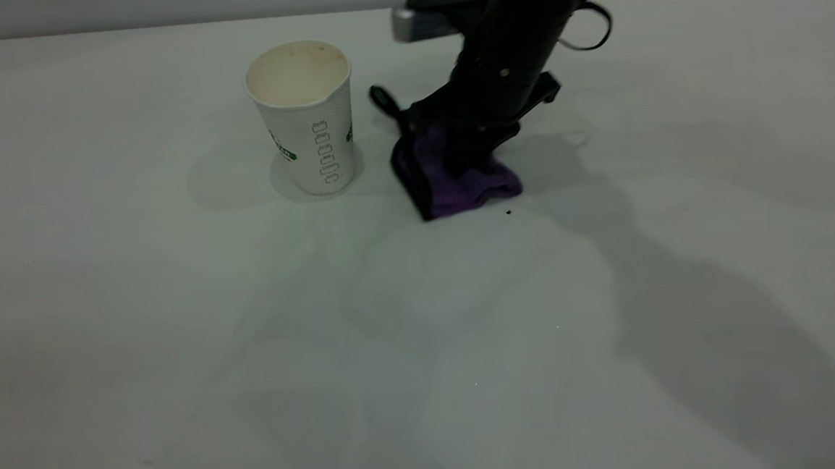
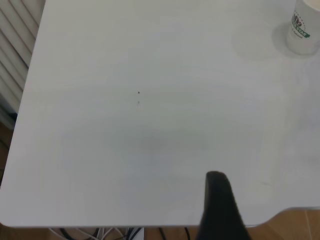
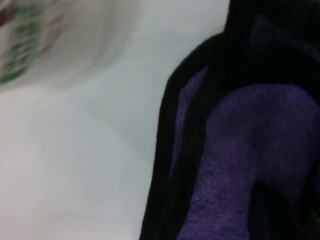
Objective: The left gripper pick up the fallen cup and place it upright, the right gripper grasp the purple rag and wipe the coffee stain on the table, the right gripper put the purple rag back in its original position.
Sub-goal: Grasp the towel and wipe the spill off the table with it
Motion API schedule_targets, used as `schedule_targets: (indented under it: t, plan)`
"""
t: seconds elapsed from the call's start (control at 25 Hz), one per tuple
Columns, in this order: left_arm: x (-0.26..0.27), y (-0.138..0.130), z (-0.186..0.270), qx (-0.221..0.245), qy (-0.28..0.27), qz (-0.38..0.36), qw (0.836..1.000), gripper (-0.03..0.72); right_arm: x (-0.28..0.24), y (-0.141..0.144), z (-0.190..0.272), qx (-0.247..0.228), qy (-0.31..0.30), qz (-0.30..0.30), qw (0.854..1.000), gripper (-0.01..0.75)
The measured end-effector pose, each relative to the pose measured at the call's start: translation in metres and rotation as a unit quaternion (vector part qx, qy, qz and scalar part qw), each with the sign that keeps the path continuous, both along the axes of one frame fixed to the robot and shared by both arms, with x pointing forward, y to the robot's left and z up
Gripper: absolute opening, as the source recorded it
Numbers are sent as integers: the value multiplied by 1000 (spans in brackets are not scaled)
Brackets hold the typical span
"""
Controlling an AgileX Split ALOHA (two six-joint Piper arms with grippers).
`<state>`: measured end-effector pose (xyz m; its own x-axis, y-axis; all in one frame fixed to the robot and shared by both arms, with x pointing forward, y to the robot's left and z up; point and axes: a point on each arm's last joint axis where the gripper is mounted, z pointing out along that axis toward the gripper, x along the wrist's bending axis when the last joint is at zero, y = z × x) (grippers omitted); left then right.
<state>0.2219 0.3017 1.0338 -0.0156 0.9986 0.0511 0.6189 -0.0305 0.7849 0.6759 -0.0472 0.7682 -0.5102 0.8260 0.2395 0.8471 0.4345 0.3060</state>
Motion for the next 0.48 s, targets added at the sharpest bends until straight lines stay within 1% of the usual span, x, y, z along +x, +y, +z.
schedule_targets:
  t: [0.16, 0.36, 0.48]
  plan:
    - [0, 0, 0, 0, 0, 0, 1000, 538, -8, 7, -1, 0, 27, 12, 1000, 46]
    - [0, 0, 0, 0, 0, 0, 1000, 538, -24, 6, -2, -13, 105, 40, 994, 46]
    - [0, 0, 0, 0, 0, 0, 1000, 538, -29, 5, -3, -22, 128, 49, 990, 46]
